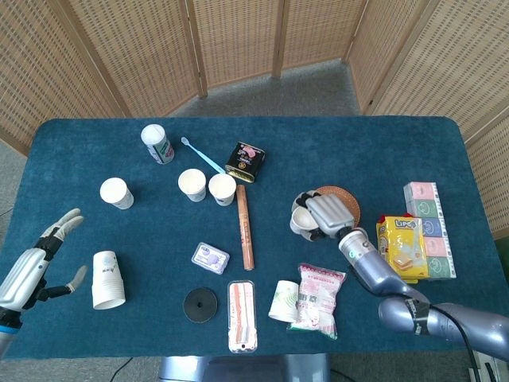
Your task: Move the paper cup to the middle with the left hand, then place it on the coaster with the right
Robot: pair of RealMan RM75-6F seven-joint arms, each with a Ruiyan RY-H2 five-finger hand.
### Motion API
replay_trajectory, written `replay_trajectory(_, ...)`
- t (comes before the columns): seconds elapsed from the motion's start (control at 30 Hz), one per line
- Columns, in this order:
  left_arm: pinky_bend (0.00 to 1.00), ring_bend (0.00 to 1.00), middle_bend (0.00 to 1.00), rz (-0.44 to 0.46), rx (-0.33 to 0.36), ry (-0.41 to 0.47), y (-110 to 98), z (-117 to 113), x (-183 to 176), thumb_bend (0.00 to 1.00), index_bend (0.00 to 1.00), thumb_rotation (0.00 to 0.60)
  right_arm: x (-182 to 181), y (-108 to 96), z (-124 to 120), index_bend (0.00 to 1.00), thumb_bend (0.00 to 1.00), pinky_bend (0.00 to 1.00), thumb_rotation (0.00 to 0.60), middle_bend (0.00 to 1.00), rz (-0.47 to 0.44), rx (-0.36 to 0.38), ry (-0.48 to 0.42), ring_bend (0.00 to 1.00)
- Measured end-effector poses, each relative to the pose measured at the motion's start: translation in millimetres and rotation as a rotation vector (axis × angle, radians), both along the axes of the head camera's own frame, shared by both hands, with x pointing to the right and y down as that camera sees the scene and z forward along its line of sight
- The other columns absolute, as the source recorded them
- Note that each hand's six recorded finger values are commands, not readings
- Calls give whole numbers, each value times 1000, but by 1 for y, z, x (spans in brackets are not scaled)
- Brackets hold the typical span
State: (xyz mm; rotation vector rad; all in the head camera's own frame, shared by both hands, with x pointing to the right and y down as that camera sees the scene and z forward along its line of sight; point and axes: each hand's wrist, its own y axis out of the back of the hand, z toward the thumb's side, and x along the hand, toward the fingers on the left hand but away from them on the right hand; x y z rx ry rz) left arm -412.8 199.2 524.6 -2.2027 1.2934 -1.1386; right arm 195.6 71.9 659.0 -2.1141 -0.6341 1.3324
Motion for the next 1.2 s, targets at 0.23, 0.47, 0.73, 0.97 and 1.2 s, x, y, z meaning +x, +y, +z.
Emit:
replay_trajectory(0.23,0,0,0,4,-4,-9,3,-2,4,493,0,600,17,-24,8,355,359,664,600,271,15,3,54,197)
replay_trajectory(0.47,0,0,0,-2,-4,-15,5,-3,7,493,0,600,47,-41,24,355,359,658,600,265,49,-5,136,196)
replay_trajectory(0.73,0,0,0,-1,-4,-14,4,-4,10,492,0,600,67,-37,35,354,355,659,600,263,64,-36,176,197)
replay_trajectory(0.97,0,0,0,6,-5,-14,5,-5,13,493,0,600,73,-38,39,351,356,658,600,261,76,-41,184,194)
replay_trajectory(1.2,0,0,0,3,-7,-16,6,-5,12,493,0,600,71,-37,42,346,355,650,600,257,72,-50,189,179)
